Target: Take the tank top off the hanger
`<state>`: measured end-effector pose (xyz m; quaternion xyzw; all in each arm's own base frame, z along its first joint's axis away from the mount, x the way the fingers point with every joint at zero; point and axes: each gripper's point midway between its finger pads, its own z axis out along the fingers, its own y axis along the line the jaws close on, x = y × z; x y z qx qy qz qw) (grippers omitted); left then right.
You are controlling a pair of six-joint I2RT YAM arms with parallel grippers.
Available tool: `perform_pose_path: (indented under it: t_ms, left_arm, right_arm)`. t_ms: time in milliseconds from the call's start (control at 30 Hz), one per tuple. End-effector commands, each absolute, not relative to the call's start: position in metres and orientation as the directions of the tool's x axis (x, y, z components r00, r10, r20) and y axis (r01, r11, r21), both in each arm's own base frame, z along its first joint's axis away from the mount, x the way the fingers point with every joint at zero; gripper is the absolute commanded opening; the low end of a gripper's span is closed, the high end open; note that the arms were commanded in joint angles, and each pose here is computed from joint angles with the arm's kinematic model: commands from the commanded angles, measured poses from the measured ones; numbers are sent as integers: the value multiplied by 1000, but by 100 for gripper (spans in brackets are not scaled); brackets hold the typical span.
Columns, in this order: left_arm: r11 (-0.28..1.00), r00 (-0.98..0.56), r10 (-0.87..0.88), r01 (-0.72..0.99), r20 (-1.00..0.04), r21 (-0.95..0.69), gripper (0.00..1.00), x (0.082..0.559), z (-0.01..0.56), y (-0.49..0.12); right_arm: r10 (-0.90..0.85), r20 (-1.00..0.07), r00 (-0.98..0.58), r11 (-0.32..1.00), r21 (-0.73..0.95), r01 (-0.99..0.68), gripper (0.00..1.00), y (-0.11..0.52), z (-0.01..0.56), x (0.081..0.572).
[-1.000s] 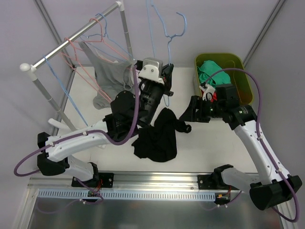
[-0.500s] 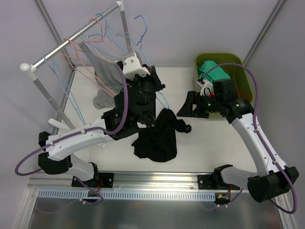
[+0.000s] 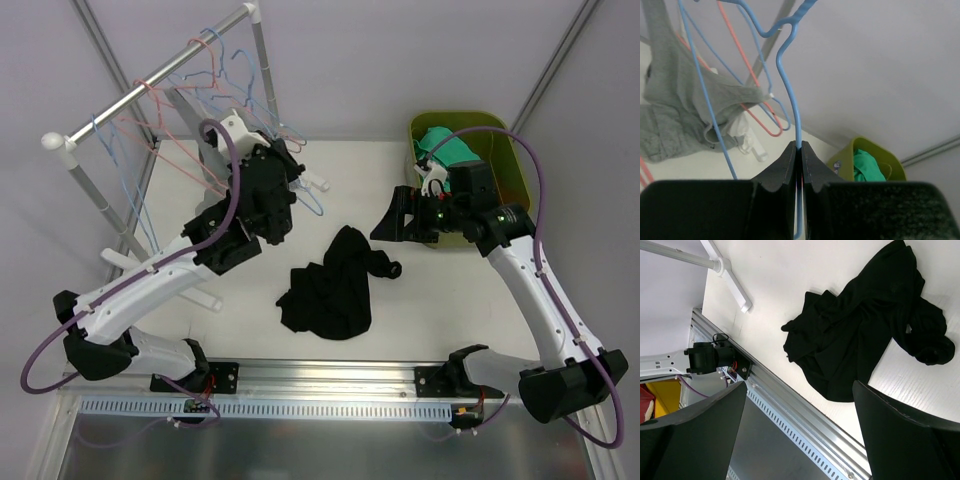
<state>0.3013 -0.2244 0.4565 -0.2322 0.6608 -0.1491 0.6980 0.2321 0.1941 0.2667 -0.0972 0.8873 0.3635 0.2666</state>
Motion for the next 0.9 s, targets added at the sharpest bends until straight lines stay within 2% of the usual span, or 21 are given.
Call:
perform_pose_path:
  t_ms: [0, 133, 200, 333, 600, 867]
  left_arm:
    - [762, 57, -637, -104, -769, -639, 0, 300, 451, -204]
    - [752, 106, -632, -158, -768, -640, 0, 304, 450, -178]
    - [745, 120, -632, -180, -766, -643, 0, 309, 445, -167]
    - [737, 162, -617, -224, -770, -637, 0, 324, 449, -134]
    - [732, 204, -590, -272, -781, -625, 0, 349, 457, -85]
    - [705, 201, -603, -318, -772, -634, 0, 362, 434, -66]
  right_arm:
    - [18, -577, -816, 696, 593, -404, 93, 199, 284, 234]
    - [12, -576, -817, 695, 593, -407, 93, 200, 285, 233]
    - [8, -571, -821, 695, 593, -406, 98, 201, 284, 233]
    - [3, -569, -822, 693, 594, -408, 100, 202, 284, 232]
    - [-17, -554, -832, 697, 590, -407, 100, 205, 282, 232]
    - [-27, -548, -836, 695, 591, -410, 99, 211, 283, 237]
